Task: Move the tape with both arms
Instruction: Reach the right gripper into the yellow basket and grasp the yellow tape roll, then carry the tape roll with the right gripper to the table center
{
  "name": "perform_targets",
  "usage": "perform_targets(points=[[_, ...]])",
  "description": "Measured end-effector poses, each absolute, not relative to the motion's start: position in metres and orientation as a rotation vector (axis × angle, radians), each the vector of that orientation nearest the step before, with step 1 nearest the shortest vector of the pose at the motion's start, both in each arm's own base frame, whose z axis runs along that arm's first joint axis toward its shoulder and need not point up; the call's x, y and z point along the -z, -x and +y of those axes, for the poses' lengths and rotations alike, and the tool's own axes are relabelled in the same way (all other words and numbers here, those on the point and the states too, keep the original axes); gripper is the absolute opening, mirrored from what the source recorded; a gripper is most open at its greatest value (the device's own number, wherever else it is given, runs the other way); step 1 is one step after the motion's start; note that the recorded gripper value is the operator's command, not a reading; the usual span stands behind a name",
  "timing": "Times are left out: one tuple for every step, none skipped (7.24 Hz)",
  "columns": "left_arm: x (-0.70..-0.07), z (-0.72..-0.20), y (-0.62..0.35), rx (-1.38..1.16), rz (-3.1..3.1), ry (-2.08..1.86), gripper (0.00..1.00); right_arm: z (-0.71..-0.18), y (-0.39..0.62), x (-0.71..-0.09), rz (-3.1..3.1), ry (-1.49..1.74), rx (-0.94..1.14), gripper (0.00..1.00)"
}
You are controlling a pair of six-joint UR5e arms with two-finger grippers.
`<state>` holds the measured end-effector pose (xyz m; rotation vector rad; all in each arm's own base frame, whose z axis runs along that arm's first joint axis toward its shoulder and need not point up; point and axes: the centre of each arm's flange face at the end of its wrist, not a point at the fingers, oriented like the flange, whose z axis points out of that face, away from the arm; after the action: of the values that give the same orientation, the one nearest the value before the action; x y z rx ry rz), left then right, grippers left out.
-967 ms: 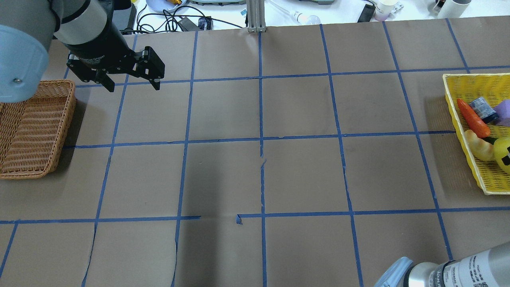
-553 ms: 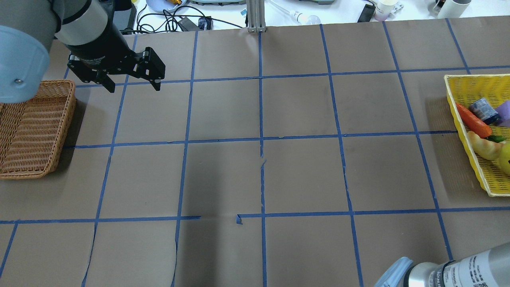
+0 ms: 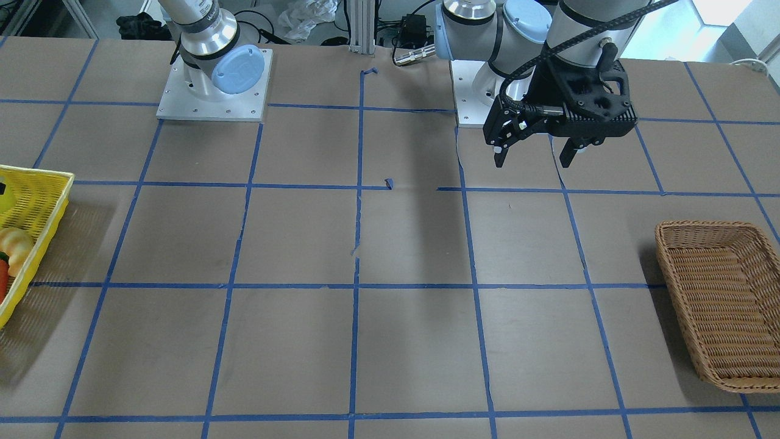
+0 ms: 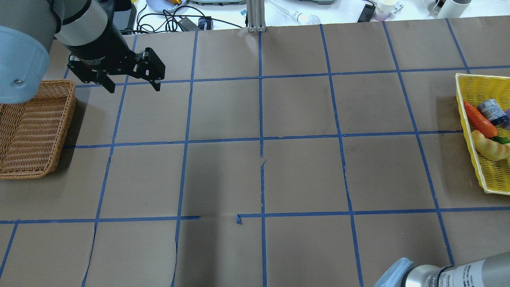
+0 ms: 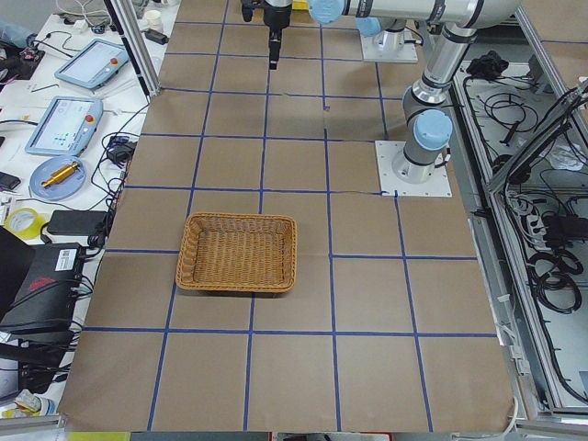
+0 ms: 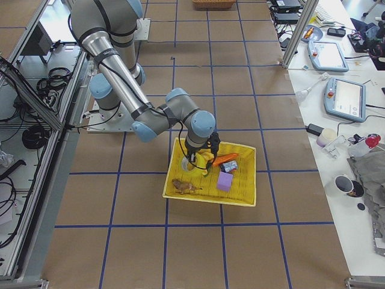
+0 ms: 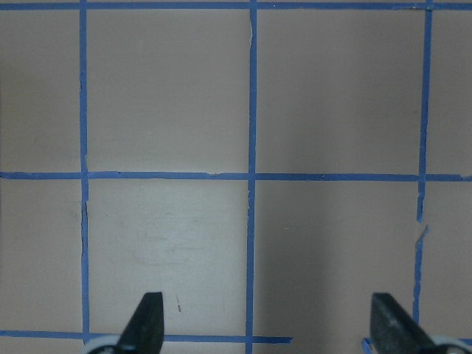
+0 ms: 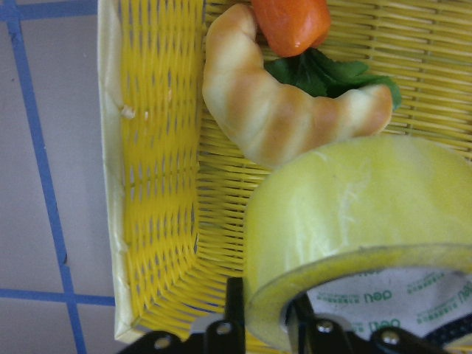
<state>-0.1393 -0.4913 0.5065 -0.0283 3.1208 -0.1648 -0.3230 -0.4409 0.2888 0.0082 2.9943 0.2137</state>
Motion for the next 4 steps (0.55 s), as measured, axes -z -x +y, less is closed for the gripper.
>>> perform_targets(points=[[-0.507,-0.491,0.139,0.166,3.121,0.029,1.0,-0.448,0.314,-0.307,3.009,0.017,-0.198,0.0],[-0.507,-0.491,0.139,0.167,3.121,0.028,1.0,-0.467,0.29,-0.334,3.03,0.057,-0.186,0.0],[-0.508,-0.491,0.139,0.168,3.121,0.029,1.0,-0.495,0.243,-0.365,3.046,0.06,-0.195,0.0],[-0.508,-0.492,0.139,0.171,3.121,0.029,1.0,-0.524,0.172,-0.392,3.062,0.0,-0.219,0.0]])
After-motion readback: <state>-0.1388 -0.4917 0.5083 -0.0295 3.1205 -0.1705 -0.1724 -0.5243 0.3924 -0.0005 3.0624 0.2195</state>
